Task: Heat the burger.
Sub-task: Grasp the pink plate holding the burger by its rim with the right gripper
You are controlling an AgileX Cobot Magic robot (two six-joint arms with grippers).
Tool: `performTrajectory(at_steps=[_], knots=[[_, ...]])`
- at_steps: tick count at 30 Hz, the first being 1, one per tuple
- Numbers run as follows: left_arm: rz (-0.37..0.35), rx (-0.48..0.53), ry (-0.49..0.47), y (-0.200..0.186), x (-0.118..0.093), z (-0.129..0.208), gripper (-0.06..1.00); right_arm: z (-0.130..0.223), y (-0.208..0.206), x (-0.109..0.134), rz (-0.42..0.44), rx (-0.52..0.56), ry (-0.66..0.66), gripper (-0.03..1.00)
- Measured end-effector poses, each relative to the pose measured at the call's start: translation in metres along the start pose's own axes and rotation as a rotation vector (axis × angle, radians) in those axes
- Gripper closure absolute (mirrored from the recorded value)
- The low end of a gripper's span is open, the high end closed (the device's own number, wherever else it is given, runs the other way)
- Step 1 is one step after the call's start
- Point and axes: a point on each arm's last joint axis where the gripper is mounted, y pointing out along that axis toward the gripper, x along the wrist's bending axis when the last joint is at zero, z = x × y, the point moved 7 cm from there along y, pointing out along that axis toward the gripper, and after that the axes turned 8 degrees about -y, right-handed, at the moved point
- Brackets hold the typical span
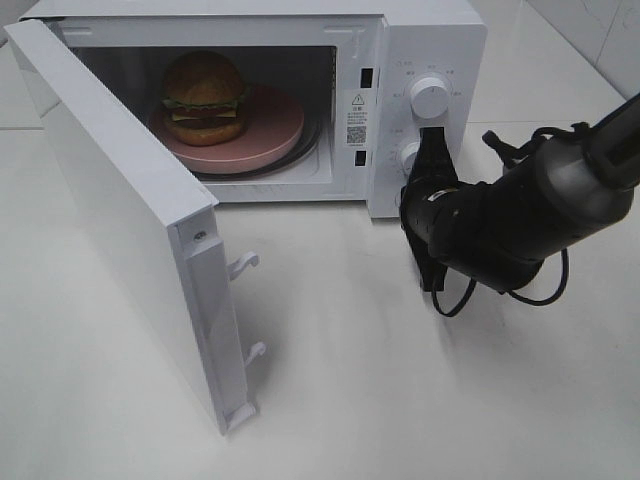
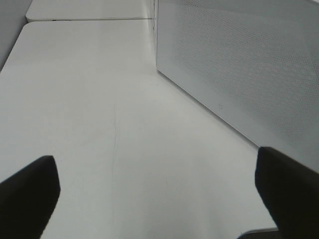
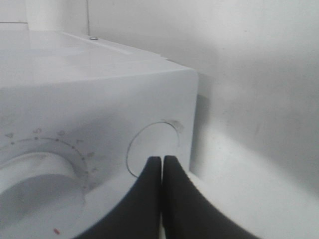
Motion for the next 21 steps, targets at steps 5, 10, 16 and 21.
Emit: performTrajectory(at_steps=[5,10,16,21], knots=[[0.0,0.0,0.0,0.0,0.0,0.0,-0.04,-0.001,-0.014,-0.008,0.051,0.041,-0.073,0.95],[0.0,0.0,0.0,0.0,0.0,0.0,-0.04,0.0,-0.035,-0.002,0.064,0.106,-0.238,0.95],[0.0,0.0,0.0,0.0,0.0,0.0,-0.04,0.006,-0.06,0.006,0.063,0.218,-0.465,0.95],[0.0,0.0,0.0,0.0,0.0,0.0,-0.04,0.015,-0.079,0.009,0.053,0.331,-0.65,0.95]])
